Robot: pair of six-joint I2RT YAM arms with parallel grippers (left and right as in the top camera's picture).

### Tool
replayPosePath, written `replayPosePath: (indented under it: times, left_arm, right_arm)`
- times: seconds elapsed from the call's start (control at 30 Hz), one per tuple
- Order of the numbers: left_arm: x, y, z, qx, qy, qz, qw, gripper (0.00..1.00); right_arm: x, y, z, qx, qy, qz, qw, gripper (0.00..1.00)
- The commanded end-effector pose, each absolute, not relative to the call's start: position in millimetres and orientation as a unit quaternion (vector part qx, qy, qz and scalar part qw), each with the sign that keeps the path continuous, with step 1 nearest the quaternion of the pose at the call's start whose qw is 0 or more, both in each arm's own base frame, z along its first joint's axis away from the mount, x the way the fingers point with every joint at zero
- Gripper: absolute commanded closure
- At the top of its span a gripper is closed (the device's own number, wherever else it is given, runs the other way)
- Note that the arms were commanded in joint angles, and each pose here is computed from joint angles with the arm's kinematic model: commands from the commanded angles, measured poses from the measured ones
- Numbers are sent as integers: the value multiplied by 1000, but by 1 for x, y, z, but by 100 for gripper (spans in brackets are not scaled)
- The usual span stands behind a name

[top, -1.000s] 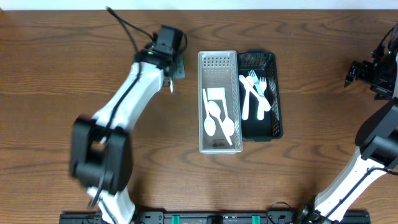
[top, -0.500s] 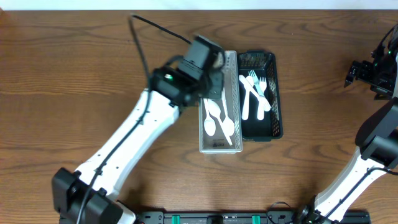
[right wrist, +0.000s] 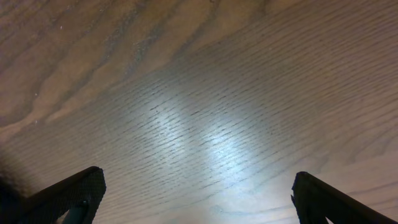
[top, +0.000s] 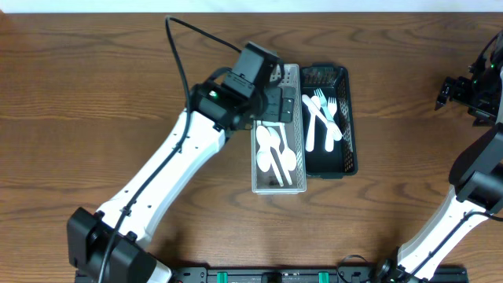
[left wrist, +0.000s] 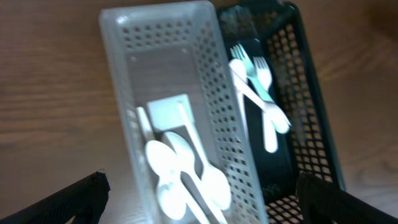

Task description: Pack container

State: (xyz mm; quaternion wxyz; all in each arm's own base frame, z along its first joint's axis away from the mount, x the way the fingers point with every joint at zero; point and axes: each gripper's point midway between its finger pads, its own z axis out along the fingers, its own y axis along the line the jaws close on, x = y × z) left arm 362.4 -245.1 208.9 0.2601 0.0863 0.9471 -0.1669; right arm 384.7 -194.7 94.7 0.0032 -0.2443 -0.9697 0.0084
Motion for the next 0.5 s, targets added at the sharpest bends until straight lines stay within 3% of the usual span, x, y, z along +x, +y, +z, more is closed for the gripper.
replayPosePath:
  times: [0.0,0.2,0.3,0.47]
  left_arm:
    - [375,-220,243,94,933,-162,307,2]
    - [366,-143,302,23,918,-149,367,2]
    - [337,-91,316,-25,923,-99,371,2]
    - [279,-55,325,-54,932,-74,350,2]
  right_arm:
    - [385,-194,97,-236,-972,9,1,1]
    - [385,-194,97,-236,-972,9,1,1]
    - [385,-194,97,-236,-972,9,1,1]
    - [385,-194,97,-236,-972,9,1,1]
